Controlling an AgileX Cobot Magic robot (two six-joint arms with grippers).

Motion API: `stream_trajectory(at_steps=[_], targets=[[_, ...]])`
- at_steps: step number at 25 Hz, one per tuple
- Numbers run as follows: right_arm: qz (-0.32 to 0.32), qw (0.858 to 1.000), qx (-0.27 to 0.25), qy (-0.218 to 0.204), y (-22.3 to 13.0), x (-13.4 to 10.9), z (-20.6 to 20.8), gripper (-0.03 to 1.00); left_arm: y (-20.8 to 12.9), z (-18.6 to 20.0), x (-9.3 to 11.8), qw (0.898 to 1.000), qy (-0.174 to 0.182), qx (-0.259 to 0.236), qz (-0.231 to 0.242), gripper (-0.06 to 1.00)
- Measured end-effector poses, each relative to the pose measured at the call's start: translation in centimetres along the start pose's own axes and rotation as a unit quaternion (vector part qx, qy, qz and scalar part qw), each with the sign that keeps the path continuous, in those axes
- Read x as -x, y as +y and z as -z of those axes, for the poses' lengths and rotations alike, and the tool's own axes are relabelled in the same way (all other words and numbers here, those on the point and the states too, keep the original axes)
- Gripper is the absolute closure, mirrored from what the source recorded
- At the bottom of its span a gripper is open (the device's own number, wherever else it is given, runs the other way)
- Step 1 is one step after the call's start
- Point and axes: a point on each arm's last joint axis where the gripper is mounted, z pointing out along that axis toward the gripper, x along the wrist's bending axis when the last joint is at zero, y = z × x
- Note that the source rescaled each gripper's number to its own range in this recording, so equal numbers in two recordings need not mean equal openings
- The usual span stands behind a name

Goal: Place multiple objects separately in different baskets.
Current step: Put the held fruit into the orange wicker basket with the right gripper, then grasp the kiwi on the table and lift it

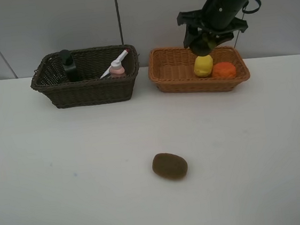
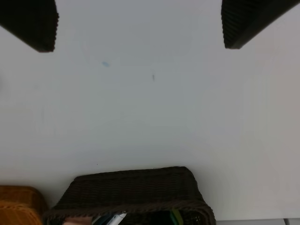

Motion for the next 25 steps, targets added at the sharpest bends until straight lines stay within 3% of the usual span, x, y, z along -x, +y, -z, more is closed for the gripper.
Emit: stream_trajectory(at_steps=[6, 7, 10, 13, 20, 25], targets=[[0.013, 0.999, 0.031, 0.017, 3.4, -0.5, -4.4, 0.66, 0.0, 0.0, 0.0, 1.0, 0.0, 0.0, 0.0, 0.04], [0.014, 0.999, 0.025, 0.015, 3.4, -0.4, -5.5, 0.58, 0.0, 0.0, 0.0, 1.0, 0.0, 0.0, 0.0, 0.04], [0.022, 1.0, 0.008, 0.0, 2.8, 0.2, -8.0, 0.18, 0.0, 0.0, 0.0, 1.0, 0.0, 0.0, 0.0, 0.04], [0.03, 0.999, -0.012, -0.012, 2.2, 0.5, -9.1, 0.01, 0.0, 0.0, 0.0, 1.0, 0.0, 0.0, 0.0, 0.04], [0.037, 0.998, -0.046, -0.02, 2.0, 0.4, -7.4, -0.03, 0.0, 0.0, 0.0, 1.0, 0.0, 0.0, 0.0, 0.04], [0.068, 0.992, -0.106, -0.021, 1.1, -1.2, -4.2, -0.03, 0.0, 0.0, 0.0, 1.0, 0.0, 0.0, 0.0, 0.04]])
